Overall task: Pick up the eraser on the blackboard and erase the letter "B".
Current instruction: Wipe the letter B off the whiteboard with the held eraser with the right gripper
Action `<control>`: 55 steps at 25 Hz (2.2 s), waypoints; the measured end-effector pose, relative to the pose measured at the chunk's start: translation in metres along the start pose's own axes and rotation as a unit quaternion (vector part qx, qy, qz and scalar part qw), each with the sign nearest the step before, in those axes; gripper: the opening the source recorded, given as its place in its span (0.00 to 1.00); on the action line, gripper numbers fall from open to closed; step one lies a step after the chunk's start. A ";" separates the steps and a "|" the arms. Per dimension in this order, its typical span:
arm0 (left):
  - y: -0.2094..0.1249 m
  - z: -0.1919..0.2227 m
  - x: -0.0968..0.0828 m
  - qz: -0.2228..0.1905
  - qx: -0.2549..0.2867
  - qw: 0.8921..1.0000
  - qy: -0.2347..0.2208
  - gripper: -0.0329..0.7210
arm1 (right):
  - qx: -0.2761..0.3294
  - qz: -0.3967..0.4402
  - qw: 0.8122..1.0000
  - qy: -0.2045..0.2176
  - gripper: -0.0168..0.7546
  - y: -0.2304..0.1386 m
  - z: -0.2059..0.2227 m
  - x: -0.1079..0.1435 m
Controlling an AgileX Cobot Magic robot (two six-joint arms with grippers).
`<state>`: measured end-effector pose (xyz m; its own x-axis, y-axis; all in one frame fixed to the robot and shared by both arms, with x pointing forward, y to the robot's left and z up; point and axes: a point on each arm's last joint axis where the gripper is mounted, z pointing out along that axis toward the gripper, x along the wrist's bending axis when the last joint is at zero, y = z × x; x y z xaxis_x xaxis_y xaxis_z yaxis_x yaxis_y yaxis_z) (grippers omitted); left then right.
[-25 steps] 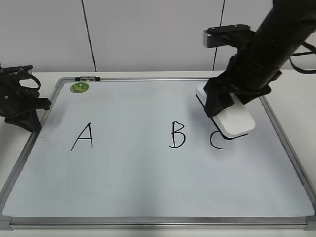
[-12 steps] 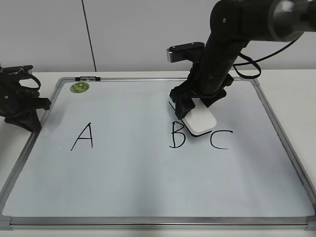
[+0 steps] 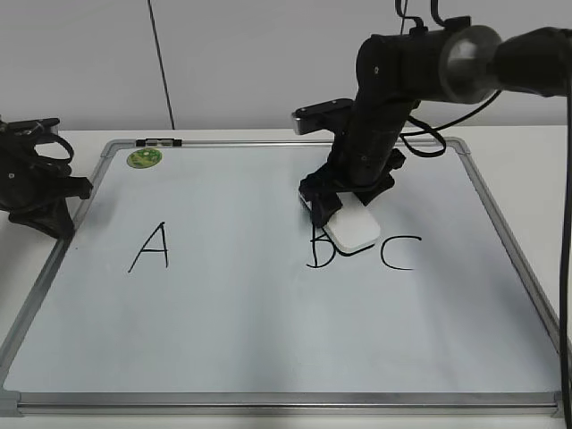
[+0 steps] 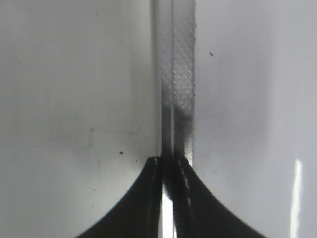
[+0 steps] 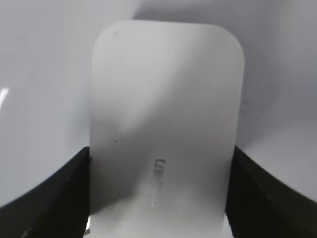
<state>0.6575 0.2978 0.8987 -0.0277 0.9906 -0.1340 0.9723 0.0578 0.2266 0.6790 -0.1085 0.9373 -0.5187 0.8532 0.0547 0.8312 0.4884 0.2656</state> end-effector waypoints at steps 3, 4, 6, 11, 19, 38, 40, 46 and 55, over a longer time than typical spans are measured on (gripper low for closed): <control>0.000 0.000 0.000 0.000 0.000 1.000 0.000 0.10 | -0.001 0.001 1.000 -0.001 0.71 0.001 0.008 -0.001; 0.000 0.000 0.000 0.000 0.000 1.000 0.000 0.10 | -0.001 0.001 1.000 -0.001 0.71 0.001 0.008 -0.001; 0.000 0.000 0.000 0.000 0.000 1.000 0.000 0.10 | 0.000 -0.001 1.000 -0.002 0.71 0.002 0.009 -0.001; 0.000 0.000 0.000 0.000 0.000 1.000 0.000 0.10 | 0.001 -0.006 1.000 -0.006 0.71 0.002 0.009 0.000; 0.000 0.000 0.000 0.000 0.000 1.000 0.000 0.10 | 0.006 -0.046 0.998 -0.030 0.71 0.004 0.010 0.014; 0.000 0.000 0.000 0.000 0.000 1.000 0.000 0.10 | 0.037 -0.115 0.991 0.052 0.71 0.000 0.013 0.079; 0.000 0.000 0.000 0.000 0.000 1.000 0.000 0.10 | 0.034 -0.119 0.991 0.047 0.71 0.000 0.014 0.079; 0.000 0.000 0.000 0.000 0.000 1.000 0.000 0.10 | 0.029 -0.130 0.991 0.026 0.71 0.001 0.015 0.073; 0.000 0.000 0.000 0.000 0.000 1.000 0.000 0.10 | 0.001 -0.083 0.997 0.011 0.71 0.005 0.012 0.028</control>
<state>0.6577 0.2978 0.8990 -0.0274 0.9906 -0.1342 0.9723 0.0576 0.2266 0.6711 -0.0794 0.9285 -0.6527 0.7570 0.0308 0.7345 0.6223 0.2705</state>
